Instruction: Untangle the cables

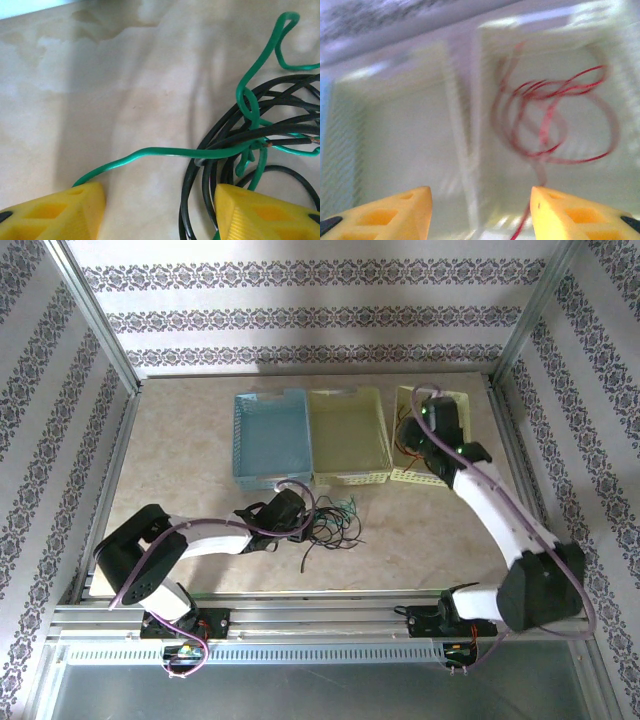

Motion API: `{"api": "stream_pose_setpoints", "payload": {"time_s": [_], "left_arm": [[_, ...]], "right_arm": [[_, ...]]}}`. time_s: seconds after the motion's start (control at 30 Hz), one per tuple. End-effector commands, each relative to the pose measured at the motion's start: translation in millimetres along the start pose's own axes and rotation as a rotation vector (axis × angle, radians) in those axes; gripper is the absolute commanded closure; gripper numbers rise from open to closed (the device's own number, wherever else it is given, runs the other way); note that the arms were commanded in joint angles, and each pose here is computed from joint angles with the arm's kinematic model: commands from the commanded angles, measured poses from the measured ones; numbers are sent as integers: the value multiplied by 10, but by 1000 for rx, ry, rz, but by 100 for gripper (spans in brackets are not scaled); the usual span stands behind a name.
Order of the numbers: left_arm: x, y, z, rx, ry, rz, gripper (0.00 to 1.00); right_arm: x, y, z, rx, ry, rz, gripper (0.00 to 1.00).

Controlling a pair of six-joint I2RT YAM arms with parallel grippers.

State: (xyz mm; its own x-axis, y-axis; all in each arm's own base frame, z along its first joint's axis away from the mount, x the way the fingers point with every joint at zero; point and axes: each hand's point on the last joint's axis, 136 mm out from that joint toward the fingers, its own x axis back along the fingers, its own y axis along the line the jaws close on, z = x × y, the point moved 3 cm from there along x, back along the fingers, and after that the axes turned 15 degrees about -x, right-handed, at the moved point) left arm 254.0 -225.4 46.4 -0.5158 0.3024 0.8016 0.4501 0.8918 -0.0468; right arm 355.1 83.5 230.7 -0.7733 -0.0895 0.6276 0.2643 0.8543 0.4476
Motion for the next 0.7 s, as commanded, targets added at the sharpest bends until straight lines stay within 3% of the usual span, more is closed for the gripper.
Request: {"api": "stream_pose_setpoints", "payload": {"time_s": [0.0,0.1,0.2,0.67], "left_arm": [[61,138,135,-12,22,-36,40],[122,119,111,-7,-23,-8,40],[170,119,79,-3,-58,1,40],[165,104,24,-14,-69,2,40]], "right_arm": [[71,196,820,122,257,-168,46],[151,349,1425,196,422,-275,46],[109,400,1748,253,495,-289,47],[-329,451,2109,262,616,-241,54]]}}
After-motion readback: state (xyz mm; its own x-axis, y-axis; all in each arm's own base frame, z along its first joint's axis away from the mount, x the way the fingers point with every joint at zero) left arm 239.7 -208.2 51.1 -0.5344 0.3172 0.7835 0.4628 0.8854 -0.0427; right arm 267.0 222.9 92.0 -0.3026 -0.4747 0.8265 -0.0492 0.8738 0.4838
